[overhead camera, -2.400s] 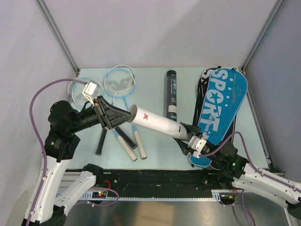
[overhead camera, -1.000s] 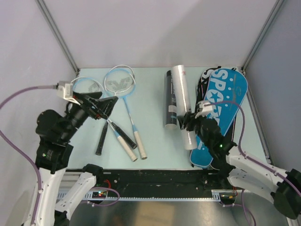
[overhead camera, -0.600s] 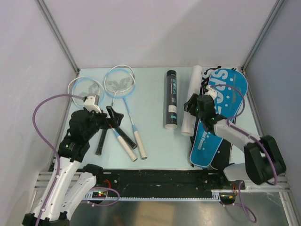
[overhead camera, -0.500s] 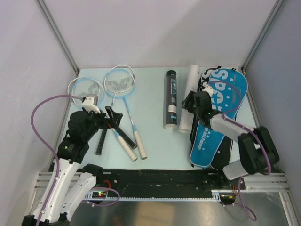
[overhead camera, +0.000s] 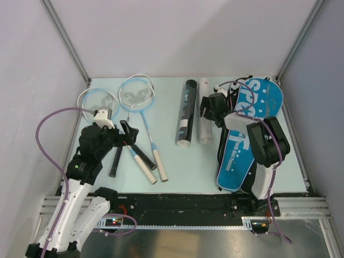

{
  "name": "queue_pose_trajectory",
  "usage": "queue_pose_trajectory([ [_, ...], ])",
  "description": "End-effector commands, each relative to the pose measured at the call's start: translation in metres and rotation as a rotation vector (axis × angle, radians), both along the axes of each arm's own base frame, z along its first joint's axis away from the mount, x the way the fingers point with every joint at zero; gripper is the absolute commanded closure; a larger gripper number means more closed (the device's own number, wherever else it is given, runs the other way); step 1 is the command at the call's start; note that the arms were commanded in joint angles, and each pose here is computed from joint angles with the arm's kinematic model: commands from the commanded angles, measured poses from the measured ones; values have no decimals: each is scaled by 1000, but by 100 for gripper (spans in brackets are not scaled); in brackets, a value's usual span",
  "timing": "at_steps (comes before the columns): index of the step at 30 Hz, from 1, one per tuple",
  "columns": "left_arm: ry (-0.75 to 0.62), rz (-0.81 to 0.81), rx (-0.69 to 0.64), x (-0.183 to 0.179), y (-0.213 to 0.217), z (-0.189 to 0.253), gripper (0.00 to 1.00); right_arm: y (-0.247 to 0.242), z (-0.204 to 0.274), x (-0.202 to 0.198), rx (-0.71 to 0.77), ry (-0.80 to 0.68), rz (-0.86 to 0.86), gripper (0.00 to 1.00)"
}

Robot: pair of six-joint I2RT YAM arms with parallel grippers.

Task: Pack up the badminton gear
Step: Place the shuttle tube at the center of the board, then open the racket bag at the center of the board.

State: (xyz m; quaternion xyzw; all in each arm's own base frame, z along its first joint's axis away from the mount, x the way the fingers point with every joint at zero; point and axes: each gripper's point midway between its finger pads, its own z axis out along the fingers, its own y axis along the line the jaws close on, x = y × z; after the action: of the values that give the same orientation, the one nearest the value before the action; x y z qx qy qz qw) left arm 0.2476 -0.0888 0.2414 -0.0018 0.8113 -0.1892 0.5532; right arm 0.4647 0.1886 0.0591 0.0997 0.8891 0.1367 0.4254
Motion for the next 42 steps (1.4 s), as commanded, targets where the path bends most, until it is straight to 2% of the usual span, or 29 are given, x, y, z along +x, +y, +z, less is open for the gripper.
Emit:
queue_pose_trajectory([
  [1,-23,50,20,7,11,9,0,2,35,25,-30,-102,24,18],
  [4,-15,57,14,8,12,8,0,-8,42,22,-43,-92,7,15],
  [7,-2,52,-4,9,11,7,0,-16,56,17,-36,-87,-4,5],
  [12,10,77,-28,10,14,6,0,-37,70,-11,-57,-6,-62,5],
  [16,11,82,-34,10,15,5,0,-66,72,-45,-95,99,-189,9],
  [19,1,85,-27,9,16,6,0,-90,59,-73,-183,206,-272,12],
  [22,-6,78,-30,7,15,7,0,-107,43,-96,-288,303,-290,17],
  [24,-5,72,-35,6,14,7,1,-113,34,-106,-338,340,-281,23],
  [28,-5,63,-39,5,13,7,1,-114,19,-111,-368,375,-261,39],
  [37,-22,72,-38,3,15,10,1,-112,-9,-111,-417,424,-271,43],
  [39,-23,73,-38,3,15,10,2,-115,-10,-111,-442,422,-278,45],
  [42,-24,71,-41,3,14,11,2,-118,-9,-112,-477,413,-287,55],
])
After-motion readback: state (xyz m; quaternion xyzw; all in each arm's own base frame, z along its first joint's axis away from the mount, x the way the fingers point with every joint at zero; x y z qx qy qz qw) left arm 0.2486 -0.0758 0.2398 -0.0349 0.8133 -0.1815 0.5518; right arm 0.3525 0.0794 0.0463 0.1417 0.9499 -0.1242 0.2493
